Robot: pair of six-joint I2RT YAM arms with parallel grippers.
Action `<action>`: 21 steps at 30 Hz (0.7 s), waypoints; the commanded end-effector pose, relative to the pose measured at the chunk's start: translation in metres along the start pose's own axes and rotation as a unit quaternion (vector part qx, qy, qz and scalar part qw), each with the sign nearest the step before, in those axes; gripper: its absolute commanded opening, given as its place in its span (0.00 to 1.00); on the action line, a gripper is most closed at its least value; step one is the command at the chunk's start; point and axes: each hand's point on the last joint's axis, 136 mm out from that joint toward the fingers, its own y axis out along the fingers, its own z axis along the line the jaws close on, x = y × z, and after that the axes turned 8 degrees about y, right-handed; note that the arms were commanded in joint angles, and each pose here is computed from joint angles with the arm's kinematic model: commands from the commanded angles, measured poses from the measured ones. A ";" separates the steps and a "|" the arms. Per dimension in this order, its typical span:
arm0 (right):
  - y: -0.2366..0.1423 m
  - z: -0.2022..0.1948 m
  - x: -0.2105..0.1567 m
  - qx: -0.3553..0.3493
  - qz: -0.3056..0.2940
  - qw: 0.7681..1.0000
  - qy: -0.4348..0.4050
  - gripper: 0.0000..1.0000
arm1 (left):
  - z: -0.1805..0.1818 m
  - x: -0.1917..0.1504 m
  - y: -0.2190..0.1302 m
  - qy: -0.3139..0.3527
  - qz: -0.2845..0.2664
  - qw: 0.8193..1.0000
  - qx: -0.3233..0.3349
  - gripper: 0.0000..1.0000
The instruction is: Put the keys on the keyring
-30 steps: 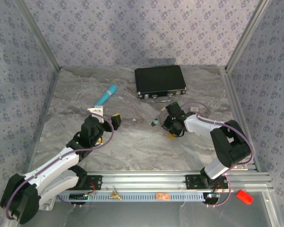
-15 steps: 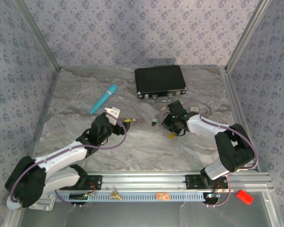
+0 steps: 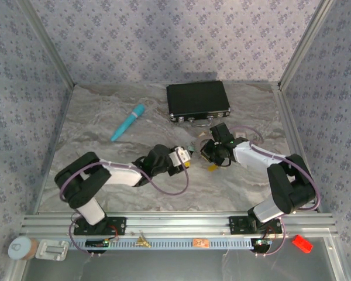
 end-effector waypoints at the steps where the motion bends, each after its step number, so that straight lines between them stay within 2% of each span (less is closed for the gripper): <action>1: -0.005 0.010 -0.001 0.019 0.011 1.000 0.020 0.00 | 0.006 0.037 0.014 0.039 -0.062 0.997 0.017 0.51; 8: -0.005 0.010 -0.003 0.026 0.020 0.999 0.036 0.00 | 0.001 0.030 0.035 0.025 -0.040 0.998 0.041 0.42; 14: -0.006 0.011 -0.003 0.031 0.023 0.998 0.043 0.00 | -0.012 0.025 0.046 0.037 -0.040 0.998 0.040 0.40; 21: -0.008 0.013 -0.003 0.038 0.028 0.998 0.048 0.00 | -0.003 0.023 0.050 0.031 -0.041 0.996 0.075 0.35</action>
